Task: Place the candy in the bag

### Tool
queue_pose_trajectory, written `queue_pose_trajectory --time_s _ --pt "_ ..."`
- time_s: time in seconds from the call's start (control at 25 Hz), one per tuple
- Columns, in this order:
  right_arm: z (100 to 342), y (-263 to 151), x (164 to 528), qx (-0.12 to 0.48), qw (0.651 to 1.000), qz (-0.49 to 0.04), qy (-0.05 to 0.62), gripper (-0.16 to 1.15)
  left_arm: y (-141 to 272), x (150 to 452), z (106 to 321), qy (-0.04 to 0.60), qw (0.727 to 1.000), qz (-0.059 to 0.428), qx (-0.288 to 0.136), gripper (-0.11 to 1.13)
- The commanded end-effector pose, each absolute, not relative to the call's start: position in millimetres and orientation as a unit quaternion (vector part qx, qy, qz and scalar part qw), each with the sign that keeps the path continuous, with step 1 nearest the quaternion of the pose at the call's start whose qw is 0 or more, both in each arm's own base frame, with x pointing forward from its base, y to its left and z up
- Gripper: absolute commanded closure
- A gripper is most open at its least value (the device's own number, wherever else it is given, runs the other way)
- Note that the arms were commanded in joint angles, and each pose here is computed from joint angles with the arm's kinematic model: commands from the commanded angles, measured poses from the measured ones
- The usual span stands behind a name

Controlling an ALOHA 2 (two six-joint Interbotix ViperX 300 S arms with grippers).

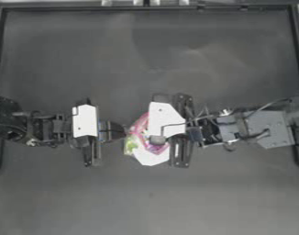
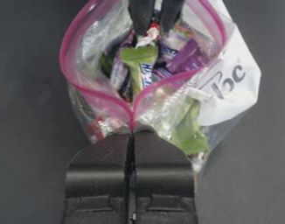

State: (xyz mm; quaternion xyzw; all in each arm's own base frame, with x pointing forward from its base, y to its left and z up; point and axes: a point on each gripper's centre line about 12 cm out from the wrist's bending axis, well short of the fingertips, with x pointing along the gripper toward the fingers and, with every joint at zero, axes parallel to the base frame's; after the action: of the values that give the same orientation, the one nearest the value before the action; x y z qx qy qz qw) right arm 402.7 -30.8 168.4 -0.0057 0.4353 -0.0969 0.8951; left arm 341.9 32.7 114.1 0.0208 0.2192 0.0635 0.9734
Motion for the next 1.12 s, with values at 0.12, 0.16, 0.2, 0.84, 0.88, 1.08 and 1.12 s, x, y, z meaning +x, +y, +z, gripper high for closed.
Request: queue_pose_trajectory --time_s 0.12,0.16,0.2,0.84,0.88,1.08,1.12 --pt "184 -31 409 0.002 0.906 -0.097 0.413 0.26 33 345 124 0.201 0.977 0.064 0.023 0.99" --pt "184 -31 409 0.003 0.906 -0.097 0.412 0.22 33 345 124 0.201 0.977 0.063 0.023 0.99" --pt "184 -31 409 0.004 0.906 -0.097 0.412 0.21 33 345 124 0.202 0.977 0.063 0.023 0.99" --pt "260 -30 363 0.012 0.939 -0.102 0.329 0.21 32 342 148 0.171 0.983 0.061 0.028 0.99" --pt "261 -30 358 0.015 0.94 -0.102 0.326 0.21 32 341 151 0.167 0.984 0.06 0.029 0.99" --pt "270 -29 338 0.025 0.945 -0.103 0.31 0.21 30 335 168 0.154 0.986 0.056 0.032 0.99" --pt "271 -28 333 0.027 0.946 -0.103 0.307 0.21 30 334 171 0.154 0.986 0.055 0.032 0.99"
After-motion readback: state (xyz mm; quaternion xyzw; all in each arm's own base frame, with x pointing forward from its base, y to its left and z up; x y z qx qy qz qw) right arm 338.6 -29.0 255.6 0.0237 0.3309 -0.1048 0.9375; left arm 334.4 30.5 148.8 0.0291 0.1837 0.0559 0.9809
